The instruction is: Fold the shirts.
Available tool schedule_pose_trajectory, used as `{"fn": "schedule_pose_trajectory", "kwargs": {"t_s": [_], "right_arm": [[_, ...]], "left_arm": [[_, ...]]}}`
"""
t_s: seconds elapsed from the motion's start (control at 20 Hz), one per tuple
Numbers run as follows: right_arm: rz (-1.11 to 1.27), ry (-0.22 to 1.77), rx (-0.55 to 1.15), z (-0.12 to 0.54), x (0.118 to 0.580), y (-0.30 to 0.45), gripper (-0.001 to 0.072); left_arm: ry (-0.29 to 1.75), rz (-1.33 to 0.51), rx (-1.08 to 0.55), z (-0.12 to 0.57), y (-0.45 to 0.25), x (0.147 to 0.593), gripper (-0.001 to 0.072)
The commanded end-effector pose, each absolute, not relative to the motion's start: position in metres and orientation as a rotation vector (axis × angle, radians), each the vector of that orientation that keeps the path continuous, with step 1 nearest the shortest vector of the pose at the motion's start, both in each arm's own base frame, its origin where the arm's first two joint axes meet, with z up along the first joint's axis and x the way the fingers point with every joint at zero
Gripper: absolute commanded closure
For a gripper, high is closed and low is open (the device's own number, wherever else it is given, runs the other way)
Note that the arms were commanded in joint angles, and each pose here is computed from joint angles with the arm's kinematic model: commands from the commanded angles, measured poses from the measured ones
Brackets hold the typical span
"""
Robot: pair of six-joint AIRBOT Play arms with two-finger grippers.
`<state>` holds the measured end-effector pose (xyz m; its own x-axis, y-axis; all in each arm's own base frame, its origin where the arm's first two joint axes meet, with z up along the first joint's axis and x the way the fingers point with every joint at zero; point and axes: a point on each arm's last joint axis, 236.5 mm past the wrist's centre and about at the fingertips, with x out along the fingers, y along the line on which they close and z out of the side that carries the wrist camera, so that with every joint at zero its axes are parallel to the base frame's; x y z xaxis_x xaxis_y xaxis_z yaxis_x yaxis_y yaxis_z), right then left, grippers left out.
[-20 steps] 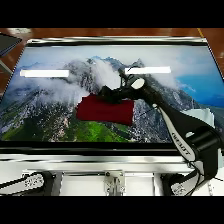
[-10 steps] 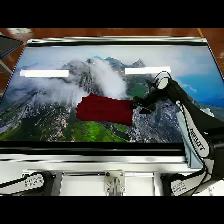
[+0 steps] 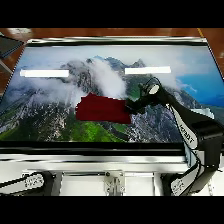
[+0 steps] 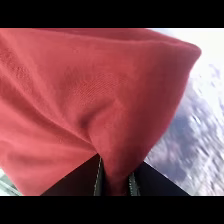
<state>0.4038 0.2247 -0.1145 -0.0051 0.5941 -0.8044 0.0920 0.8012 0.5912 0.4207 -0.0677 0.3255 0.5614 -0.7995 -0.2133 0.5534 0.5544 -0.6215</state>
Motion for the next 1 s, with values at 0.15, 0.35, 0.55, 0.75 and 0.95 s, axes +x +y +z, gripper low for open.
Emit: {"fn": "schedule_pose_trajectory", "kwargs": {"t_s": [0.15, 0.35, 0.55, 0.75, 0.95], "right_arm": [[0.718, 1.214, 0.468, 0.029, 0.448, 0.221, 0.0639], [0.572, 1.039, 0.605, 0.148, 0.470, 0.128, 0.0639], [0.361, 0.936, 0.718, 0.204, 0.455, 0.007, 0.0639], [0.107, 0.832, 0.799, 0.221, 0.421, -0.111, 0.0639], [-0.103, 0.884, 0.850, 0.200, 0.367, -0.186, 0.0639]], "left_arm": [[0.514, -0.835, -0.541, 0.326, -0.067, 0.423, 0.0673], [0.525, -0.856, -0.535, 0.325, -0.075, 0.420, 0.0673], [0.555, -0.907, -0.521, 0.323, -0.091, 0.411, 0.0672], [0.602, -0.939, -0.539, 0.320, -0.099, 0.401, 0.0672], [0.631, -0.963, -0.562, 0.323, -0.104, 0.392, 0.0673]]}}
